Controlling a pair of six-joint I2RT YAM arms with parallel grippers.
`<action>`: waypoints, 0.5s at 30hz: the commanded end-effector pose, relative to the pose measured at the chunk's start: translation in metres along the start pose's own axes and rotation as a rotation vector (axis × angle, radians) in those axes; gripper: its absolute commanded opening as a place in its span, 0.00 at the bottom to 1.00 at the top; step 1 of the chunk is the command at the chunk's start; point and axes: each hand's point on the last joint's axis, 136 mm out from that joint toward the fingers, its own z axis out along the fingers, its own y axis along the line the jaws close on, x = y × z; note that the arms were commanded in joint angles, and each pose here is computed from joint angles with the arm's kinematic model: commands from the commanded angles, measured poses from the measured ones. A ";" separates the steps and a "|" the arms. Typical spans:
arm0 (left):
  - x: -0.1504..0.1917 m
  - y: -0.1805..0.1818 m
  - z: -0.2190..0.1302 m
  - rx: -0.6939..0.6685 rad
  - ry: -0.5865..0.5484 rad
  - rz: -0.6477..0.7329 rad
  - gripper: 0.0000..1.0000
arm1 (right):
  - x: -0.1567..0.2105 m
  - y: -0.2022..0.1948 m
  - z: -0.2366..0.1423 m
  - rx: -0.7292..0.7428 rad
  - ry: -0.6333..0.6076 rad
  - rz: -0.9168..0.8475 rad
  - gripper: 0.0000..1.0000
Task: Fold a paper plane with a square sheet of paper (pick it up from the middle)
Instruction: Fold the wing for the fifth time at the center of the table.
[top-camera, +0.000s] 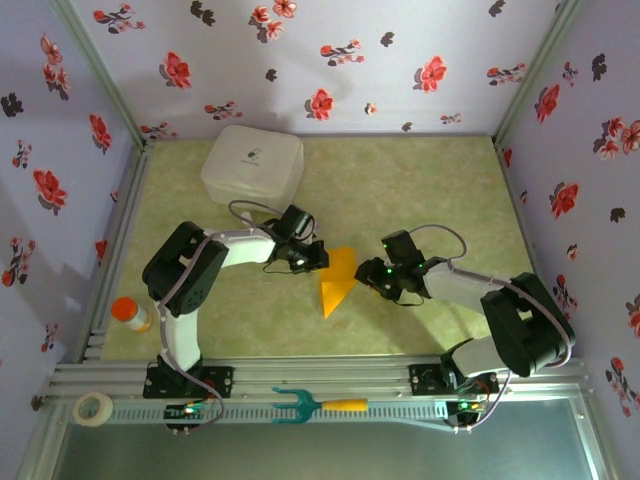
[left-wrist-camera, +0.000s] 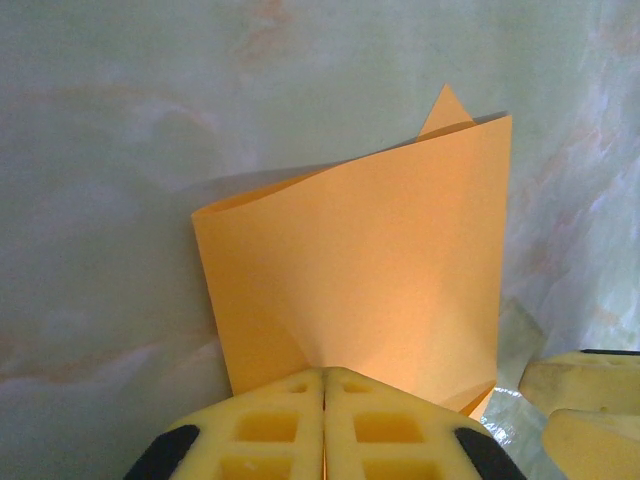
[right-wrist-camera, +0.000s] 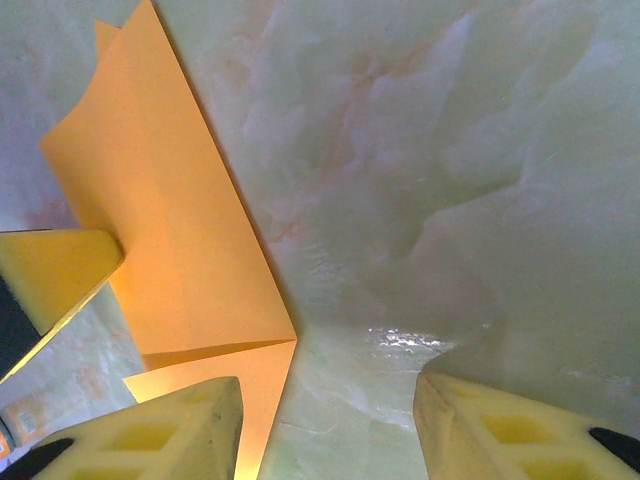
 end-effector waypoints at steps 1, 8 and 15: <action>0.012 0.009 -0.002 -0.031 0.032 -0.014 0.09 | 0.001 -0.001 0.004 0.004 0.024 -0.006 0.50; 0.011 0.008 -0.002 -0.030 0.030 -0.014 0.09 | 0.004 0.016 0.007 -0.074 0.060 -0.027 0.48; 0.011 0.009 -0.002 -0.029 0.027 -0.019 0.09 | 0.000 0.028 0.004 -0.121 0.045 -0.027 0.43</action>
